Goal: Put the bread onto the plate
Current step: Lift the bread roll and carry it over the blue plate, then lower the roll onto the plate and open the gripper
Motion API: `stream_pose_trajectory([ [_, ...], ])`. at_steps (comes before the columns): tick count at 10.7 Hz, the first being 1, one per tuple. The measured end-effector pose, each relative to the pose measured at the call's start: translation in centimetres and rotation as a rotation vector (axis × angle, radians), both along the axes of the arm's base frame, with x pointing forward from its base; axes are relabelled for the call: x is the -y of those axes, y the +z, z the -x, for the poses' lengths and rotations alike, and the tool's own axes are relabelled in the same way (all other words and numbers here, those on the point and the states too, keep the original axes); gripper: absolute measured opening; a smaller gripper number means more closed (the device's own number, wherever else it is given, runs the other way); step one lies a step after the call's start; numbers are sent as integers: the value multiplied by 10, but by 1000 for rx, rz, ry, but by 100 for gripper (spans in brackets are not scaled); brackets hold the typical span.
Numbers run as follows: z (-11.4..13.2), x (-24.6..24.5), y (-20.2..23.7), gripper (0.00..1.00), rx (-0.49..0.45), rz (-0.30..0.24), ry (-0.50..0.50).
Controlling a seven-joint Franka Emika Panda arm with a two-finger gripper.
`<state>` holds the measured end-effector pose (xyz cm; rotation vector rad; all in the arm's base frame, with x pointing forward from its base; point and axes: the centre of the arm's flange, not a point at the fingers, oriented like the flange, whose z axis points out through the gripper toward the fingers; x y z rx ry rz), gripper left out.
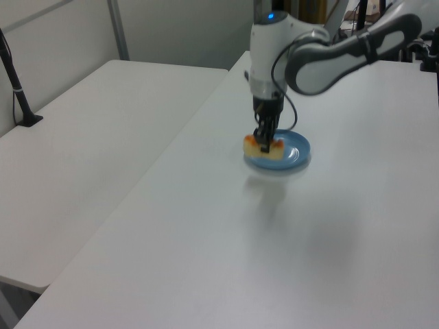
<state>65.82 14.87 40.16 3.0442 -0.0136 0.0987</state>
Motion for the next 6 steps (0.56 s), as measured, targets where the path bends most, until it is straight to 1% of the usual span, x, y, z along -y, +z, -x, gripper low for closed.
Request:
stream_pose_trajectory([
  [1,-4,29,-1,27,-11,5,1],
  [3,-5,72,-15,28,-39,42,-10],
  [5,-2,86,-34,30,-69,55,-23],
  [6,-4,86,-43,30,-65,54,-21],
])
